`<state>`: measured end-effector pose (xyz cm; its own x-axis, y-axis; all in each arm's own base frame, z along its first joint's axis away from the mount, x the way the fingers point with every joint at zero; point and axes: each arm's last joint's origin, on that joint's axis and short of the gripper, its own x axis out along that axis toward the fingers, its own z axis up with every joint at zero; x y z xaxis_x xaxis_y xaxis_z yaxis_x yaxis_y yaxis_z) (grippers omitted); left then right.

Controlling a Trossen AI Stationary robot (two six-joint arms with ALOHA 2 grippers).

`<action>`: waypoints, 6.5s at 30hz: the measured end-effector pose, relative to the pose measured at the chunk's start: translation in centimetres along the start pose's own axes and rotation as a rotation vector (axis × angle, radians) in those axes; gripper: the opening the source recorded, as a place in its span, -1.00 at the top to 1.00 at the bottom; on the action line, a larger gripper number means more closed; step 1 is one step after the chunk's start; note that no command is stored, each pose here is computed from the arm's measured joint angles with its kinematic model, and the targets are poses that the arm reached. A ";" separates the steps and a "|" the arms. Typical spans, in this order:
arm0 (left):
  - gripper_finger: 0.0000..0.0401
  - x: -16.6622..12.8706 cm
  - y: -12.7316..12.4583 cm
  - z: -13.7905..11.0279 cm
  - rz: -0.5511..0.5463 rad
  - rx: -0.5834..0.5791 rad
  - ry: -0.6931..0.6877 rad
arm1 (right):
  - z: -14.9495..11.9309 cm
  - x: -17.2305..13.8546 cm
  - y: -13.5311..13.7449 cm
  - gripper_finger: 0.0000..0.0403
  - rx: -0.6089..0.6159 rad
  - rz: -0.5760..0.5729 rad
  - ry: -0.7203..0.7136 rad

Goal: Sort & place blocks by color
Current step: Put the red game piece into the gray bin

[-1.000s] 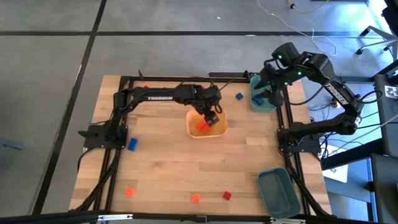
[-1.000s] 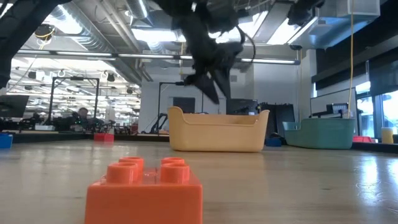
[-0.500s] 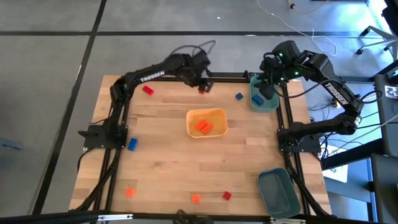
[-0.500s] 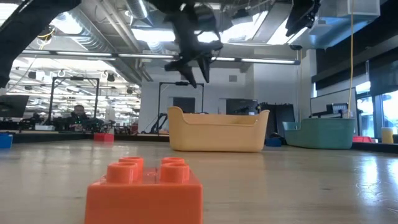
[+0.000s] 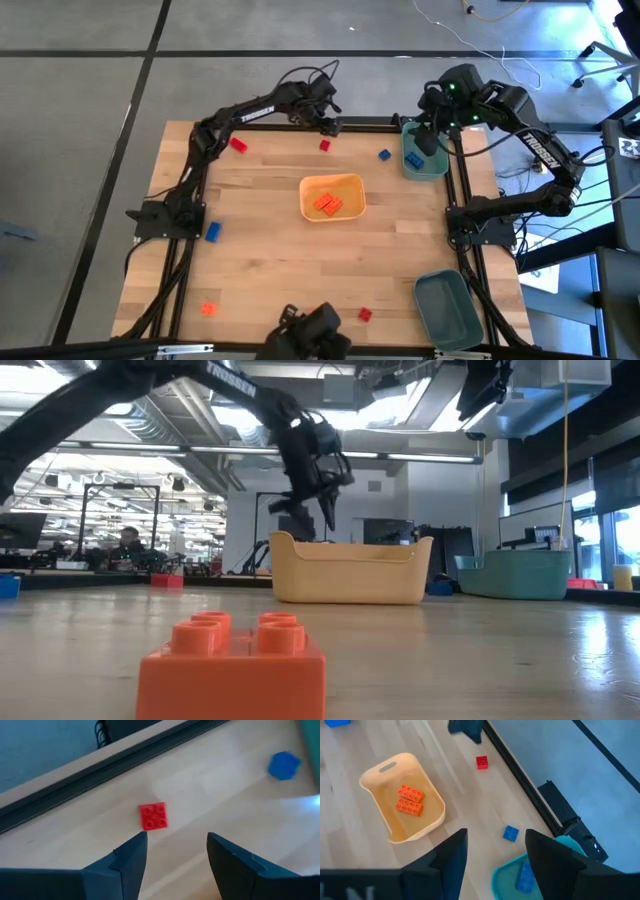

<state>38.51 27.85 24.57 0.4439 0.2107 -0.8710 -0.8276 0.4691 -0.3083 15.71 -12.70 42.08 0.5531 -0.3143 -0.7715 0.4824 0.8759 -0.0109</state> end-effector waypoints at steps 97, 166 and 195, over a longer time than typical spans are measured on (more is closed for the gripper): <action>0.02 7.9 5.8 -1.7 0.096 -0.317 0.348 | -0.1 0.0 0.0 0.01 -0.006 0.003 0.010; 0.03 7.2 6.3 -2.7 0.131 -0.127 0.483 | -0.1 0.0 0.0 0.01 -0.004 0.004 0.010; 0.03 3.4 3.1 -3.6 0.232 0.009 0.378 | -0.1 0.0 0.0 0.01 0.002 0.004 0.010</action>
<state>36.19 26.92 19.31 0.0883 -0.0164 -0.9960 -0.8868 0.4540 -0.0861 15.67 -12.66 42.02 0.5483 -0.3076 -0.7777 0.4816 0.8764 -0.0070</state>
